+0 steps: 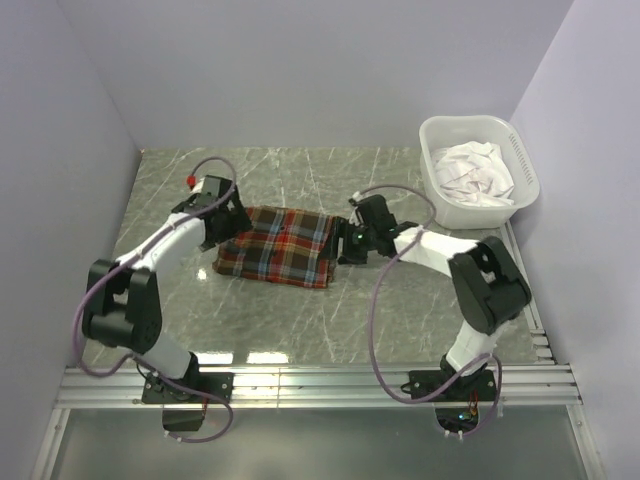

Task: Fold and stack the long sleeve shirts
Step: Fold the shirt

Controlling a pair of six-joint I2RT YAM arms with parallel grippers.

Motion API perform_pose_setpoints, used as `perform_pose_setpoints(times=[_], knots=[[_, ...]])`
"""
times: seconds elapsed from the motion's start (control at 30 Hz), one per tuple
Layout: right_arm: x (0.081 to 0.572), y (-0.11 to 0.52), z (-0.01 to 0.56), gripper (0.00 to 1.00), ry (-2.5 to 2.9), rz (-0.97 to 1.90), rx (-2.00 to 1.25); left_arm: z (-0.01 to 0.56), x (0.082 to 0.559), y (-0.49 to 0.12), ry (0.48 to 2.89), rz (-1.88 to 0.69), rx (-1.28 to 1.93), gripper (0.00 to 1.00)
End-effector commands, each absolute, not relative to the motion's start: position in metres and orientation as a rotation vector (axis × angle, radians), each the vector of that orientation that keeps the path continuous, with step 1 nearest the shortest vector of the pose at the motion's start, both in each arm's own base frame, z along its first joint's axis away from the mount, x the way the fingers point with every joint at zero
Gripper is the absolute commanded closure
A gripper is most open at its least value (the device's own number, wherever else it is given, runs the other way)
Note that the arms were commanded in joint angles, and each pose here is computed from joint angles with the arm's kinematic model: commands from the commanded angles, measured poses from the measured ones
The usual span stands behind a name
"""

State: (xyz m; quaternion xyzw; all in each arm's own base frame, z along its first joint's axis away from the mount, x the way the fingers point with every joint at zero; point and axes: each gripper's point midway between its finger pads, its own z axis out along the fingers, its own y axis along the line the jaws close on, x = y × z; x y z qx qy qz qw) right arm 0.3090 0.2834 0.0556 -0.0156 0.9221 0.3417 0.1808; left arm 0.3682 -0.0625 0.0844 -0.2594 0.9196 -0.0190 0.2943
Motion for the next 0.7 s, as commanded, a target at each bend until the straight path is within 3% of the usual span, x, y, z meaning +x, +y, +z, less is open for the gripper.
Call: perform_pose_setpoints(times=[0.0, 0.17, 0.37, 0.67], knots=[[0.325, 0.256, 0.097, 0.21, 2.472, 0.927, 0.048, 0.140, 0.362, -0.099, 2.326, -0.063, -0.380, 0.03], [0.320, 0.208, 0.098, 0.06, 2.441, 0.909, 0.210, 0.160, 0.322, -0.188, 2.271, -0.217, 0.029, 0.05], [0.308, 0.178, 0.108, 0.04, 2.394, 0.952, 0.279, 0.139, 0.288, -0.258, 2.208, -0.146, 0.441, 0.05], [0.301, 0.155, 0.113, 0.05, 2.326, 0.889, 0.367, 0.091, 0.277, -0.307, 2.174, 0.088, 0.742, 0.22]])
